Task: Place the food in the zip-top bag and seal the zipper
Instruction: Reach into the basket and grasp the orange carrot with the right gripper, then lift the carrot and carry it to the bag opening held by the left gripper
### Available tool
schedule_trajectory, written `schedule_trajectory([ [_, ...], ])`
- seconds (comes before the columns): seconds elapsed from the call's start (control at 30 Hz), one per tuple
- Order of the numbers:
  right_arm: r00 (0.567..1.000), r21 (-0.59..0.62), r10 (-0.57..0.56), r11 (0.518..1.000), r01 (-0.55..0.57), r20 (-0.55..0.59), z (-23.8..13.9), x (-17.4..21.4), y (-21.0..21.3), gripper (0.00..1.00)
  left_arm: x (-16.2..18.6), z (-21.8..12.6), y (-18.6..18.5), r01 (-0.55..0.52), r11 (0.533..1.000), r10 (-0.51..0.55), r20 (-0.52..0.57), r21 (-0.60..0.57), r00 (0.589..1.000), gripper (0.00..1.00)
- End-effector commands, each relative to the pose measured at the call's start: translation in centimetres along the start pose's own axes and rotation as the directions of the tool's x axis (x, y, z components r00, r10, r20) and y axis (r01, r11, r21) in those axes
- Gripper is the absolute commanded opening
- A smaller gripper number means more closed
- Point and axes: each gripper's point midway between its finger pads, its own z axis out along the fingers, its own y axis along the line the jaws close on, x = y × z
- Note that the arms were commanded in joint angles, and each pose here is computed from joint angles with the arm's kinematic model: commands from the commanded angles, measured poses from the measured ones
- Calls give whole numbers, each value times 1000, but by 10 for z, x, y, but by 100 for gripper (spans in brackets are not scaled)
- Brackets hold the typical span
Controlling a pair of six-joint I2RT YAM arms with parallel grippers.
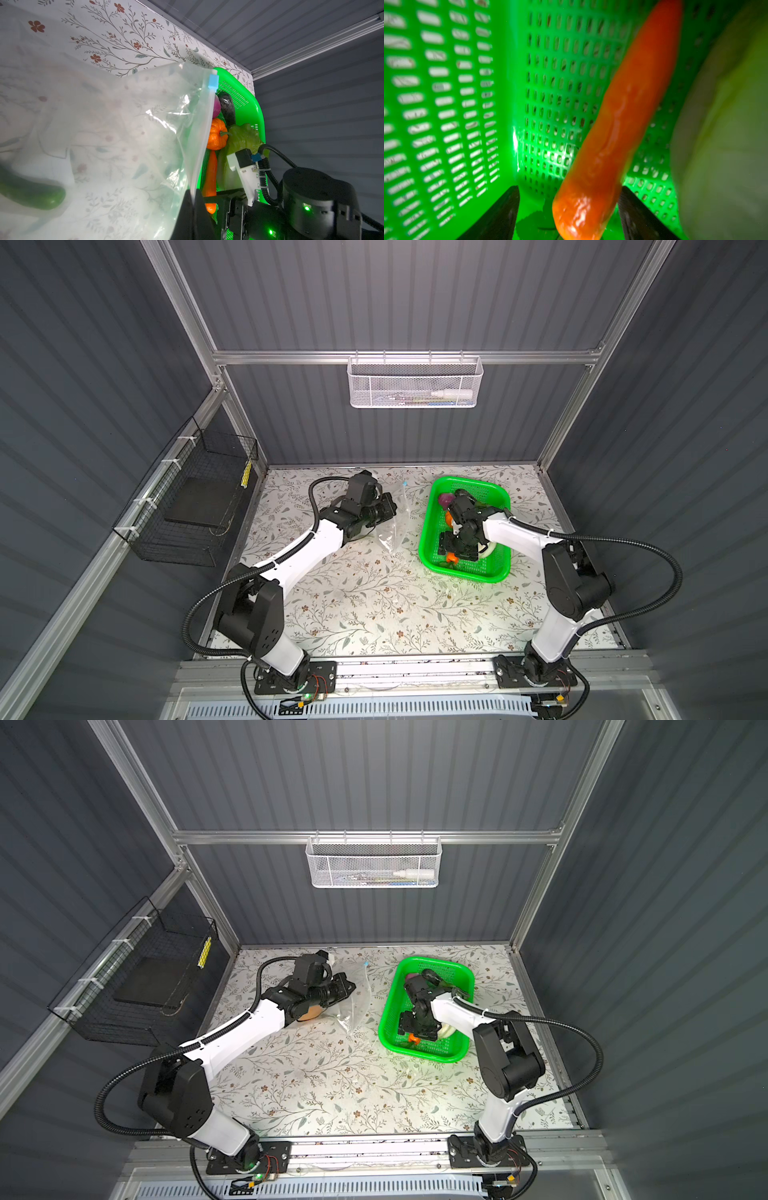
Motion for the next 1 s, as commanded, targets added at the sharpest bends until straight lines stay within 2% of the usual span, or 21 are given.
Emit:
schedule_trajectory([
  [0.0, 995, 59, 84, 994, -87, 63, 7, -17, -7, 74, -5, -14, -8, -30, 999, 30, 20, 15, 999, 0],
  [0.13, 992, 98, 101, 989, -108, 80, 14, -19, -15, 72, -6, -20, -6, -37, 999, 37, 37, 1, 999, 0],
  [0.27, 990, 107, 116, 986, -124, 86, 21, -19, -19, 64, -6, -22, -3, -39, 999, 40, 44, -9, 998, 0],
  [0.43, 990, 112, 119, 985, -128, 81, 24, -18, -20, 48, -7, -22, -5, -44, 999, 44, 42, -6, 998, 0],
  [0.7, 988, 102, 104, 988, -116, 114, 7, -19, -20, 26, -11, -21, -6, -47, 999, 47, 54, -10, 997, 0],
  [0.97, 981, 53, 97, 993, -107, 166, -24, -23, -14, 22, -16, -26, -13, -57, 998, 56, 77, 9, 995, 0],
])
